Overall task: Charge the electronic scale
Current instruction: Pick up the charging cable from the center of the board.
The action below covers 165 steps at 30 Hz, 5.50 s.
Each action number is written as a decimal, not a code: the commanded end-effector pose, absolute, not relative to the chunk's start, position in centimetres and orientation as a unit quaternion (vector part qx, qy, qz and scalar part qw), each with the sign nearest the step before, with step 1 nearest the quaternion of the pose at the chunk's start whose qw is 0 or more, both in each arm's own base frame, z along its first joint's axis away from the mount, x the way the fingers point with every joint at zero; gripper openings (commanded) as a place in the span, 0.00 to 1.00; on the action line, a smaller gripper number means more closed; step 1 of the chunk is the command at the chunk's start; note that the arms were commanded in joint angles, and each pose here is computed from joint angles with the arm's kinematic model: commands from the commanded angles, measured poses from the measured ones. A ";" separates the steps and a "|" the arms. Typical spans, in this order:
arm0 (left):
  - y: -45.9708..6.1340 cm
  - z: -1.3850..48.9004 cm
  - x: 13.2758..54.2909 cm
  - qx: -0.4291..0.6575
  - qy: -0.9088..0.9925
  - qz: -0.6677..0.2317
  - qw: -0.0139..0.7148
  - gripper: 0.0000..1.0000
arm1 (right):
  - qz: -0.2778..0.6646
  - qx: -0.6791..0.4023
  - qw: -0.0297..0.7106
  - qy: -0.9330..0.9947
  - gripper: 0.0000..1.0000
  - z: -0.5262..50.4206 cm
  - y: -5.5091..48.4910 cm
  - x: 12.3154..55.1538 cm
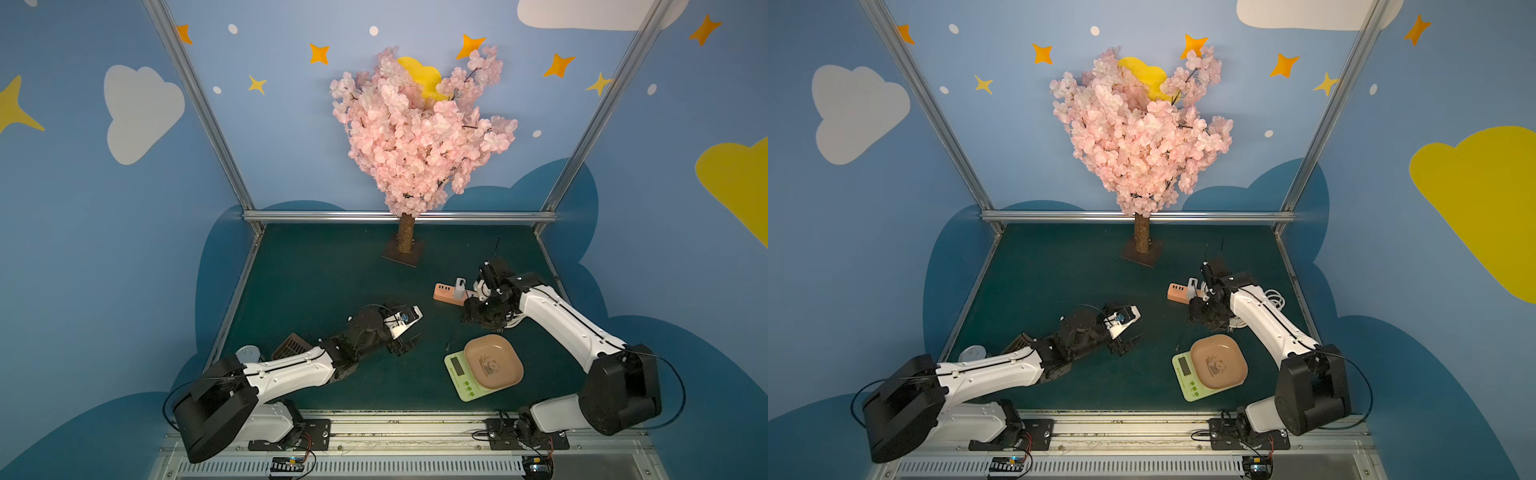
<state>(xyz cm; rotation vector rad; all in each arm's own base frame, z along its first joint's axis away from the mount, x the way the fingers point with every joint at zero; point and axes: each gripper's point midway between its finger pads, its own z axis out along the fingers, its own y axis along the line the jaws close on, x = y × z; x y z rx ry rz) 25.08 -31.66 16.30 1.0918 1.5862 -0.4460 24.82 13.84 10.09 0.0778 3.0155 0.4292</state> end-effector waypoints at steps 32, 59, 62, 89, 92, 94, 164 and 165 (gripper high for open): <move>-35.1 17.1 25.8 0.436 0.668 -0.248 0.549 0.89 | 0.139 0.061 0.019 0.988 0.51 2.5 16.5 26.2; -35.4 15.1 26.2 0.387 0.710 -0.289 0.512 0.79 | 0.297 0.058 0.112 0.947 0.00 9.2 23.3 30.4; -35.4 14.6 27.3 0.346 0.730 -0.323 0.493 0.76 | 0.329 0.064 0.124 0.934 0.00 10.9 23.4 31.2; -38.9 13.4 30.5 0.227 0.708 -0.618 0.256 0.38 | 0.508 0.070 0.213 0.832 0.00 14.9 22.2 34.2; -38.8 13.4 30.6 0.226 0.706 -0.619 0.259 0.30 | 0.510 0.071 0.212 0.831 0.00 14.7 22.0 34.2; -38.8 13.4 30.6 0.226 0.706 -0.619 0.261 0.28 | 0.511 0.074 0.212 0.830 0.00 14.7 21.8 34.2; -37.5 19.2 31.0 0.413 0.635 -0.569 0.322 0.04 | 0.443 -0.497 0.387 0.638 0.50 23.0 22.6 28.1; -37.6 19.3 31.0 0.416 0.634 -0.566 0.323 0.04 | 0.439 -0.498 0.388 0.640 0.50 22.9 22.6 28.3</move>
